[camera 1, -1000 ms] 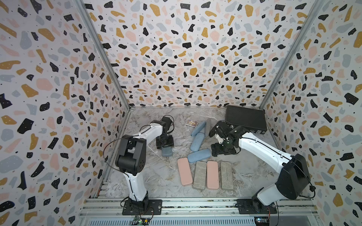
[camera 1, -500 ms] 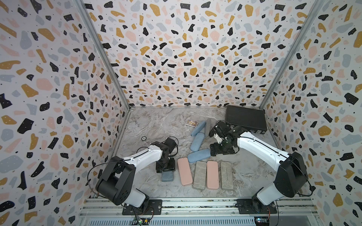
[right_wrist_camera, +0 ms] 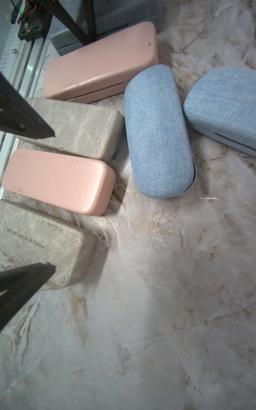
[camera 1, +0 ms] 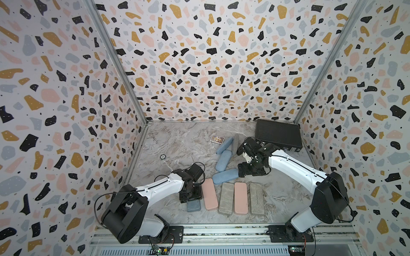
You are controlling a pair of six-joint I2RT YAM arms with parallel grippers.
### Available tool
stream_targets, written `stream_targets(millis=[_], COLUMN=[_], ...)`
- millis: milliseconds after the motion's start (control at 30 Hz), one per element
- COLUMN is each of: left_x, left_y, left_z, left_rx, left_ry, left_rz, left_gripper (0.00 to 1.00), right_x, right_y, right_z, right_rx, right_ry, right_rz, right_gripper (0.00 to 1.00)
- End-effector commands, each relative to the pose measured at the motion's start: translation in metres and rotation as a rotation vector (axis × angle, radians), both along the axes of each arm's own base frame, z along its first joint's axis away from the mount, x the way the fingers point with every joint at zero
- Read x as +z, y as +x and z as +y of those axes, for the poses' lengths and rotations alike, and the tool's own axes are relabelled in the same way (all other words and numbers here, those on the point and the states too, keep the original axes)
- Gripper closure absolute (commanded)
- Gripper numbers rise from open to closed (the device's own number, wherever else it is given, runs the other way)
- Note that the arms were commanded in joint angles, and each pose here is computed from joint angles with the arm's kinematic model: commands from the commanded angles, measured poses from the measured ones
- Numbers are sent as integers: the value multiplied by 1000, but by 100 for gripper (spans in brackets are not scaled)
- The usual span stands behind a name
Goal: Close the glasses case
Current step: Move the glasses case to the center of the board.
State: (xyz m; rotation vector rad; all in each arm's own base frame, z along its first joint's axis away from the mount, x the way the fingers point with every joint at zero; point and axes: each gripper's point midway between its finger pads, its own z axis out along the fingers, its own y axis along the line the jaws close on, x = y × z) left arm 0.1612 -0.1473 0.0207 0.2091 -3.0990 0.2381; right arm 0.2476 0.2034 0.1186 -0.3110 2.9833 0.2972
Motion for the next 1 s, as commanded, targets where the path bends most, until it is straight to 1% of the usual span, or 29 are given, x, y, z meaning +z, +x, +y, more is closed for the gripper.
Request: stream_targets(millis=[0,67,100,300,367,500,533,567,600,633,667,700,733,800,967], left_x=[-4,-5,-6,-6,-5,-4,-3,-2,0,2,3,5,7,11,13], left_y=[-3,-5,-6,-8,-10,-14,-15,-16,-17,-17,-18,-18,-18,-18,-19], left_z=[-5,-7,-8,-6,-5,-2,-2,-1,0,0,1,2,2,3,4], left_rx=[19,12,10,-4,-9,-6,-3,-3,-3,-1,-2,-3,-2,-2,1], left_ry=[-7,-9,-6,11,15,16,16,14,15,13,12,15,16,12,8], left_rz=[2,5,8,15,19,27,27,27,25,22,19,18,15,9,3], left_gripper=[51,50,48,29,27,26,25,26,25,26,26,26,26,25,25], right_x=[3,1,0,-1,-1,-3,-5,-6,-7,-8,-9,-9,-9,-10,-23], right_y=[-6,-7,-7,-7,-7,-6,-7,-7,-8,-9,-10,-12,-13,-14,-13], right_z=[-3,-4,-5,-1,2,9,10,13,15,18,21,26,30,42,60], right_rx=[-15,-16,-15,-10,-4,11,17,26,36,44,57,76,89,119,144], right_ry=[9,4,2,16,27,40,40,46,51,49,48,47,45,44,30], right_rz=[4,9,11,18,23,39,44,47,53,56,60,61,61,58,76], right_gripper=[10,10,11,10,10,12,15,24,35,48,63,74,80,86,91])
